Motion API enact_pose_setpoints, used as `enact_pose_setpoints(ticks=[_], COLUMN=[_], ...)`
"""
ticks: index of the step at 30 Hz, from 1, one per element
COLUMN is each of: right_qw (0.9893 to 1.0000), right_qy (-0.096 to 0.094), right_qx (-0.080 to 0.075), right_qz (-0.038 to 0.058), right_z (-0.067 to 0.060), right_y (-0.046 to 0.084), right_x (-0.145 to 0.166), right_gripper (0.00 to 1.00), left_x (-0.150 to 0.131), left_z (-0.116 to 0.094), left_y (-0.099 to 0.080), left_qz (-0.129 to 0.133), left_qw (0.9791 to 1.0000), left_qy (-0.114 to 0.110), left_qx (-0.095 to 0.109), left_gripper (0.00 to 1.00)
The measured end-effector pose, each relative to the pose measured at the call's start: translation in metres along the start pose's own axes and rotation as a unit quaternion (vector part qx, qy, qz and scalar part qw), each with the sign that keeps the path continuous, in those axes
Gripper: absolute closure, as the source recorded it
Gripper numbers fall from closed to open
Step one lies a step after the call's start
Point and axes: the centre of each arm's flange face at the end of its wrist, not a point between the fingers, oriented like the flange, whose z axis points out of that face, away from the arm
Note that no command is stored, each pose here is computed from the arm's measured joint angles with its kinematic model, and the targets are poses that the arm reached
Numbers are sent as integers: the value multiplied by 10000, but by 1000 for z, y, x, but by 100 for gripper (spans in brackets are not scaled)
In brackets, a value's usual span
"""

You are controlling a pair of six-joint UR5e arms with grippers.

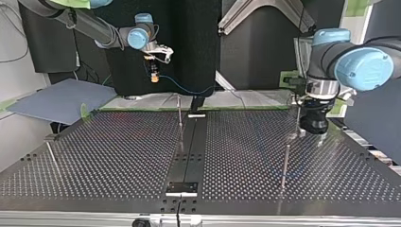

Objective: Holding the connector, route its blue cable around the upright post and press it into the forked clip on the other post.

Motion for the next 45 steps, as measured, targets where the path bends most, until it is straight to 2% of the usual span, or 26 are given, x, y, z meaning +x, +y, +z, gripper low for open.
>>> enact_pose_setpoints(ticks=[6,12,18,24,28,32,40,45], right_qw=[10000,10000,9999,9999,9999,9999,9999,9999], right_qy=[-2,29,55,-5,-46,-50,-47,-49], right_qx=[9,25,93,104,96,97,112,121], right_qz=[-3,5,13,-5,-10,-11,-15,-29], right_z=[0,1,3,4,3,3,2,2], right_y=[-1,-1,-3,-4,-4,-4,-6,-7], right_x=[0,1,3,3,3,3,3,3], right_gripper=[100,100,100,100,100,100,100,100], left_x=[-32,-66,-100,-125,-127,-124,-97,-75], left_z=[-15,-32,-58,-85,-87,-83,-70,-64], left_y=[-14,-30,-58,-87,-100,-110,-117,-119], left_qz=[245,484,778,1061,1235,1381,1458,1486], left_qw=[9992,9969,9941,9897,9875,9862,9876,9874], left_qy=[-292,-591,-746,-829,-697,-526,-25,323], left_qx=[-116,-189,102,493,687,751,586,445], left_gripper=[0,0,0,0,0,0,0,0])
